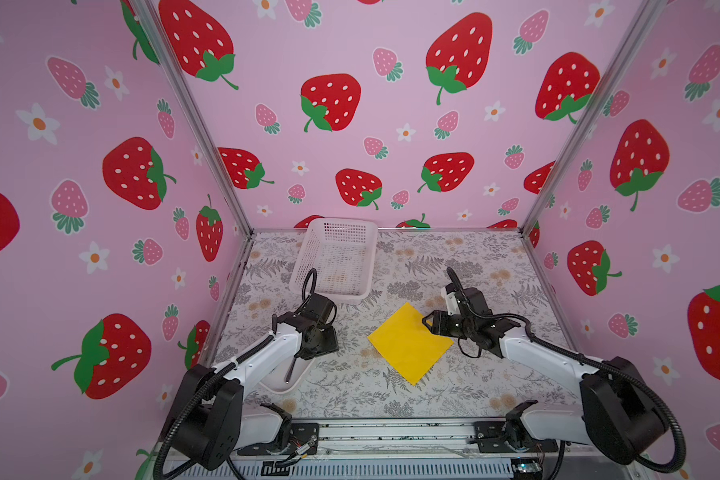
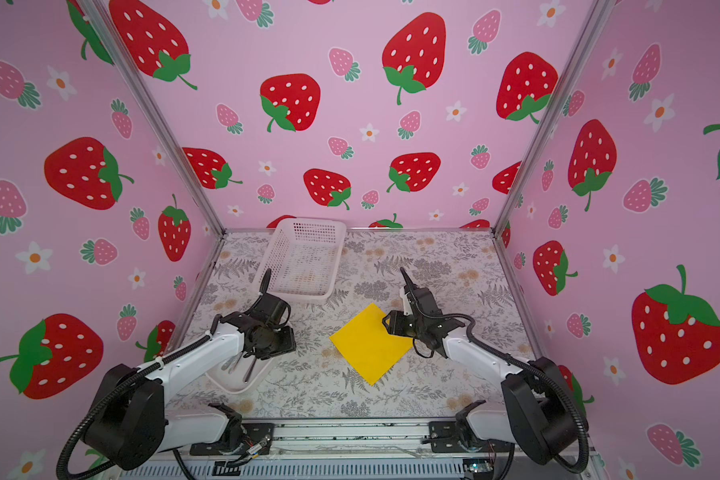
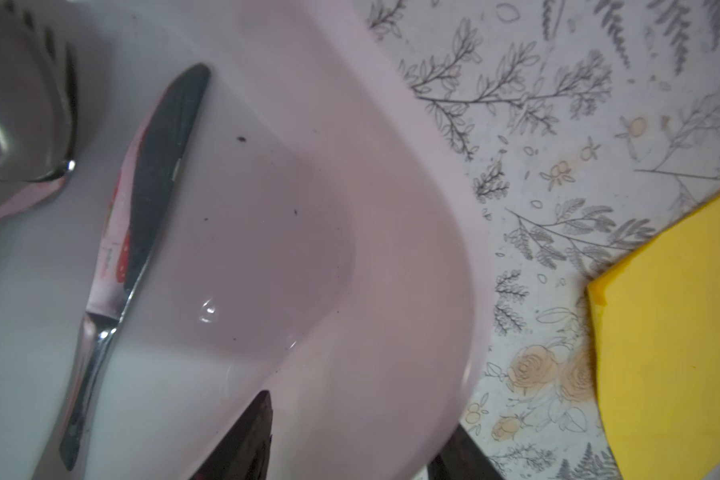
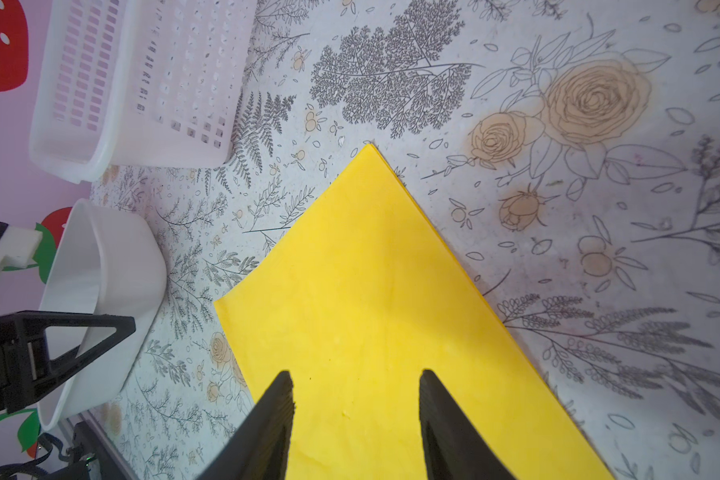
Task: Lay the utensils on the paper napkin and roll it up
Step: 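Release the napkin and move the left gripper over the white utensil tray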
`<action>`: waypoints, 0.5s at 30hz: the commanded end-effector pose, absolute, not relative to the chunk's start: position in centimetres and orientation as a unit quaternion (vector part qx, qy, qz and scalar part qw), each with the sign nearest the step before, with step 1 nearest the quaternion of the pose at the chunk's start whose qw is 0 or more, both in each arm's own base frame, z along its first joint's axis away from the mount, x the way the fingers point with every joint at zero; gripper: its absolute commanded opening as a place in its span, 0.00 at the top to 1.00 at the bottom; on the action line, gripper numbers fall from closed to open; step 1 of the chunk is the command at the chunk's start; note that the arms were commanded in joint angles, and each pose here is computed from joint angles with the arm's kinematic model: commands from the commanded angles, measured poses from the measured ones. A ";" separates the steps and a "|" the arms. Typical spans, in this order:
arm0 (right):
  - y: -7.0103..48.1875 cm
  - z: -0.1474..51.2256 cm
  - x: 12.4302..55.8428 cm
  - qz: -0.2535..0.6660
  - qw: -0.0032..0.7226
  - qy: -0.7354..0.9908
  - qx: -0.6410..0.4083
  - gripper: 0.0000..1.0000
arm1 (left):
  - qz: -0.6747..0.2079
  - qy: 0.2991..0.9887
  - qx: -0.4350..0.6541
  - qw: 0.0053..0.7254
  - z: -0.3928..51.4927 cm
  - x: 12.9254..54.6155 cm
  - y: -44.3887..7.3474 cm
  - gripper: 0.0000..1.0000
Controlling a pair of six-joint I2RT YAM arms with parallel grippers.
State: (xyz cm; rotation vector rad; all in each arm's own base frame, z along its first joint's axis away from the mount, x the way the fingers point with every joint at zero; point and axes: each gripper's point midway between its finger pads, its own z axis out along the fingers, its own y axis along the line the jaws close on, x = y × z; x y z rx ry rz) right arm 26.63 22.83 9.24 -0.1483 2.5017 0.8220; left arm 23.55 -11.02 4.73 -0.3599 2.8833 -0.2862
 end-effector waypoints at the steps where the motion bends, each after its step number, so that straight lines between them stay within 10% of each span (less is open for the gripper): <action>1: 22.5 8.9 26.7 0.294 0.241 0.924 -0.043 0.49 | -0.162 0.973 -0.127 0.105 5.5 24.5 -13.8 0.46; 15: 22.4 8.6 26.3 0.295 0.235 0.926 -0.039 0.49 | -0.198 0.965 -0.102 0.139 8.7 27.2 -19.3 0.45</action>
